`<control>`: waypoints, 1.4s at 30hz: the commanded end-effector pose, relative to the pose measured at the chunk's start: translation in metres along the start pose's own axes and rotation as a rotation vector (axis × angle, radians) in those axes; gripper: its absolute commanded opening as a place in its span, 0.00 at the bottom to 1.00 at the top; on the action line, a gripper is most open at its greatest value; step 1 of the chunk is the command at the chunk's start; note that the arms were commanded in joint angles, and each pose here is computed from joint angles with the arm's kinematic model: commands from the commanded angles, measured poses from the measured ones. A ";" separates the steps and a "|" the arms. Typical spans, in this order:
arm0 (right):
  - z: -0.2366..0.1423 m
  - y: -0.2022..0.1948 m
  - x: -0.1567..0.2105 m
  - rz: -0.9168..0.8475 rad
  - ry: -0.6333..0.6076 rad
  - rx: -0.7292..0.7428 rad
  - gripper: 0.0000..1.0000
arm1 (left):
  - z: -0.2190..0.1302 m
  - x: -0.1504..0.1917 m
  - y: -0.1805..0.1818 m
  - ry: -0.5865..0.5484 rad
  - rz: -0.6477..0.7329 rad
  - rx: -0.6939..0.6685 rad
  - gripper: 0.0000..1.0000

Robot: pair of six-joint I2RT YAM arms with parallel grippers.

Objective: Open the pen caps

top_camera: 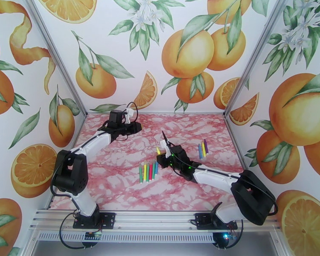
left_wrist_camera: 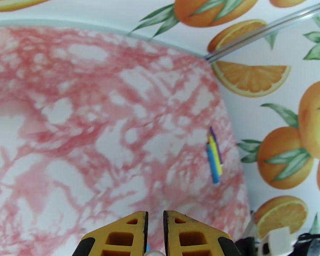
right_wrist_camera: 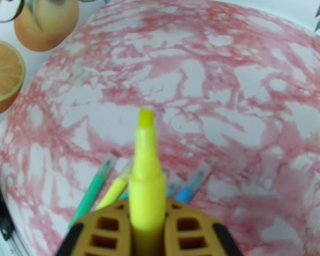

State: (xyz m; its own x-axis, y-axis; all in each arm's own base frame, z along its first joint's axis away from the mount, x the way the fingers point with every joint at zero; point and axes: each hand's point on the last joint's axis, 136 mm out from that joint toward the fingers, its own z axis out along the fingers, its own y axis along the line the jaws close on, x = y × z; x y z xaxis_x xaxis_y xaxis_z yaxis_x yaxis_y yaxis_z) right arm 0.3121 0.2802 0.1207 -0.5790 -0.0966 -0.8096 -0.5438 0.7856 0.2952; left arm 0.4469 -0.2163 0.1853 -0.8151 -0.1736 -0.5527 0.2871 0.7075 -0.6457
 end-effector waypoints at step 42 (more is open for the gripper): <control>-0.060 -0.209 -0.007 0.039 0.233 0.839 0.00 | -0.049 0.063 0.150 0.274 0.133 -0.818 0.00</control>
State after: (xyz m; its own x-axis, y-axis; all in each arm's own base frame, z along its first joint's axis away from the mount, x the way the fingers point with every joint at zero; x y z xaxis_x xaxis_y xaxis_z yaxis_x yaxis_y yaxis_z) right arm 0.3871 0.0930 0.0910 -0.7382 -0.0991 -0.6673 0.0234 0.9848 -0.1721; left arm 0.4096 -0.0935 0.0798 -0.9225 0.0234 -0.3854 0.0209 0.9997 0.0107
